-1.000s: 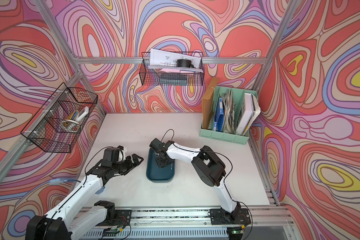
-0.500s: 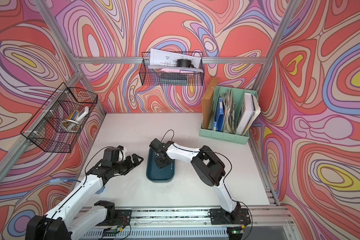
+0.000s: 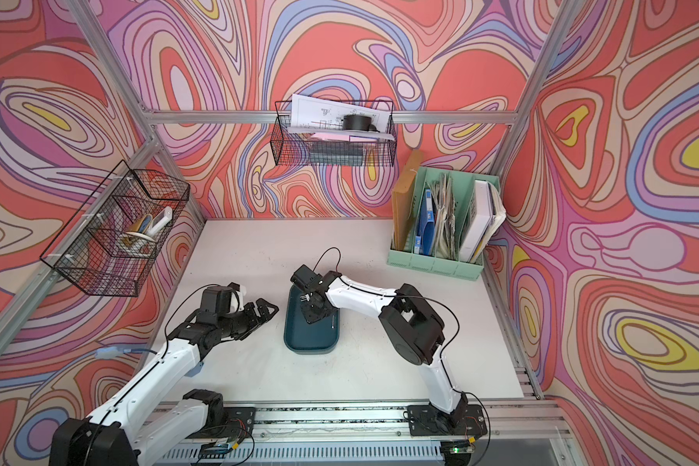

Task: Take out the screws from the storage box
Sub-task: Pick up the screw from the storage box, then place the screw at the center of the board.

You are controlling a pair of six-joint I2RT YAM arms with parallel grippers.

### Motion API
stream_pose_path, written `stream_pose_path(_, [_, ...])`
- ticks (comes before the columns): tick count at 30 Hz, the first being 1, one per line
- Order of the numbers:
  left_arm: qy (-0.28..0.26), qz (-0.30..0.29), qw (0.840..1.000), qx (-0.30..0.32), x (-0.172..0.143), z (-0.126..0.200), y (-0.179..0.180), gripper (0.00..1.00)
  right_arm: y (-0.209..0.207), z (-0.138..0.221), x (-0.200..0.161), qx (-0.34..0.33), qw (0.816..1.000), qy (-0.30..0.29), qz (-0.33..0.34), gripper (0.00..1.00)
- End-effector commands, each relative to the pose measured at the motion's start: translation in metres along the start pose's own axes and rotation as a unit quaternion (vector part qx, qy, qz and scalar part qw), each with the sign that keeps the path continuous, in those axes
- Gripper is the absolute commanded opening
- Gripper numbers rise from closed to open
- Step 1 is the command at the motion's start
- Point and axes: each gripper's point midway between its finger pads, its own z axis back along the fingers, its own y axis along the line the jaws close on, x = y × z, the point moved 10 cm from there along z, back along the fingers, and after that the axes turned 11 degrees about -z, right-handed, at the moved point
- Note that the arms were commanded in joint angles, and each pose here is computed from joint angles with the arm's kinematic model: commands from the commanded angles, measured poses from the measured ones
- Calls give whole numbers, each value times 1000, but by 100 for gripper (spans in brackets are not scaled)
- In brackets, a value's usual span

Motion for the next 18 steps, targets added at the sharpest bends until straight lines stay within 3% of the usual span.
stream_pose_path(1, [-3, -9, 1000, -7, 1, 1, -3, 88, -2, 53, 8, -1, 998, -68, -8, 5])
stream_pose_path(8, [0, -18, 1000, -24, 4, -1, -8, 88, -72, 111, 11, -60, 988, -111, -84, 5])
stream_pose_path(14, [-6, -24, 999, -29, 6, 0, -12, 88, -148, 108, -8, -122, 976, -82, -164, 5])
stream_pose_path(18, [-6, -25, 999, -30, 6, -1, -14, 88, -171, 88, -18, -131, 972, -55, -188, 5])
